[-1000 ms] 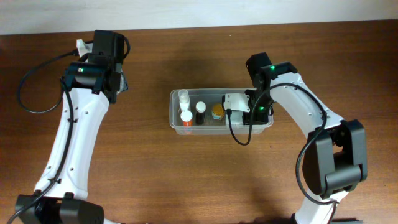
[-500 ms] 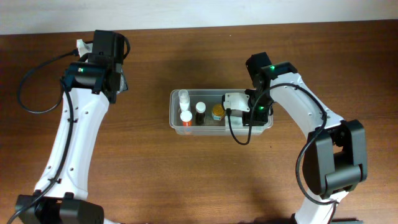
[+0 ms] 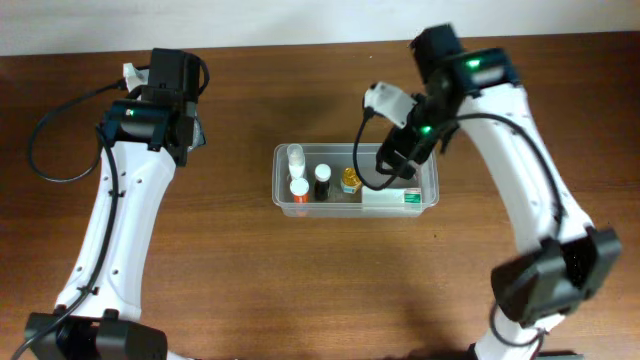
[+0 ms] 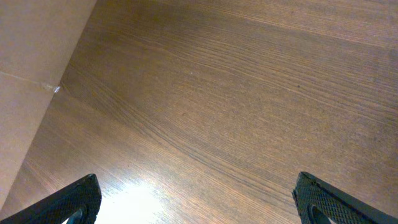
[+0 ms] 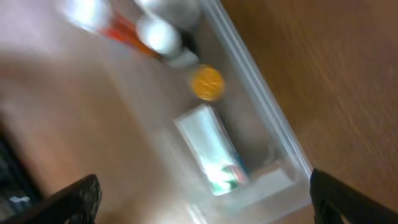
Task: Pack container
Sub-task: 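Raise the right arm up and away from the container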
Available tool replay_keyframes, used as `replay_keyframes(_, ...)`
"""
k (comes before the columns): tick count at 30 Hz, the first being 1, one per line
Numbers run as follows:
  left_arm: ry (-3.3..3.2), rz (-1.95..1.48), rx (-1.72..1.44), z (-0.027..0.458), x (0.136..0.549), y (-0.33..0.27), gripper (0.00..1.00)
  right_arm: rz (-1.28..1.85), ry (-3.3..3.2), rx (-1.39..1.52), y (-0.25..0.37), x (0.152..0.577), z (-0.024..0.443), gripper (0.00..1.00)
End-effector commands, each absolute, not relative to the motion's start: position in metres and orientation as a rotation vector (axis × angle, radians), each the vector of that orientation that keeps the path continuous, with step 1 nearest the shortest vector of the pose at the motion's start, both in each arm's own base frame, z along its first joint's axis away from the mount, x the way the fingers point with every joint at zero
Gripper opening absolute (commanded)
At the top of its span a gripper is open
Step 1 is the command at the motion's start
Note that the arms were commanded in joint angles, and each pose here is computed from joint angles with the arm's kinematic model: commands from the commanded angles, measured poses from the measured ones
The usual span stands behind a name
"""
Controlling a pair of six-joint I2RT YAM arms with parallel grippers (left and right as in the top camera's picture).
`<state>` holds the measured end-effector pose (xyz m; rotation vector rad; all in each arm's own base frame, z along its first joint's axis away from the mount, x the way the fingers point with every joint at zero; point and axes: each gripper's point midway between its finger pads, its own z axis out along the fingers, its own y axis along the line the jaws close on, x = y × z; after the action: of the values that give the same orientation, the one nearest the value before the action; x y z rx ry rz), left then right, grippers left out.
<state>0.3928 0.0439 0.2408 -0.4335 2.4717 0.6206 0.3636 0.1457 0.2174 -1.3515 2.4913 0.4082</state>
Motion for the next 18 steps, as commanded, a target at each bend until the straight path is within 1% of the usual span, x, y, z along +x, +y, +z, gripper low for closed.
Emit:
replay_keyframes(1,2.431,0.619,-0.450,0.256,0.391,0.047,0.99,0.651,2.314,-1.235,0.173,0.330,0.298,0.98)
replay_keyframes(7,2.431,0.619,-0.450,0.256,0.391,0.048,1.00,0.646,2.214,-1.220,0.164,0.270,0.353,0.98)
replay_keyframes(11,2.431,0.619,-0.450,0.256,0.391,0.047,0.99,0.611,2.149,-1.215,0.152,0.222,0.382,0.98)
replay_keyframes(13,2.431,0.619,-0.450,0.256,0.391,0.047,0.99,0.589,2.117,-1.168,0.146,0.202,0.396,0.98)
replay_keyframes(18,2.431,0.619,-0.450,0.256,0.391,0.047,0.99,0.512,1.936,-1.118,0.131,0.138,0.435,0.98)
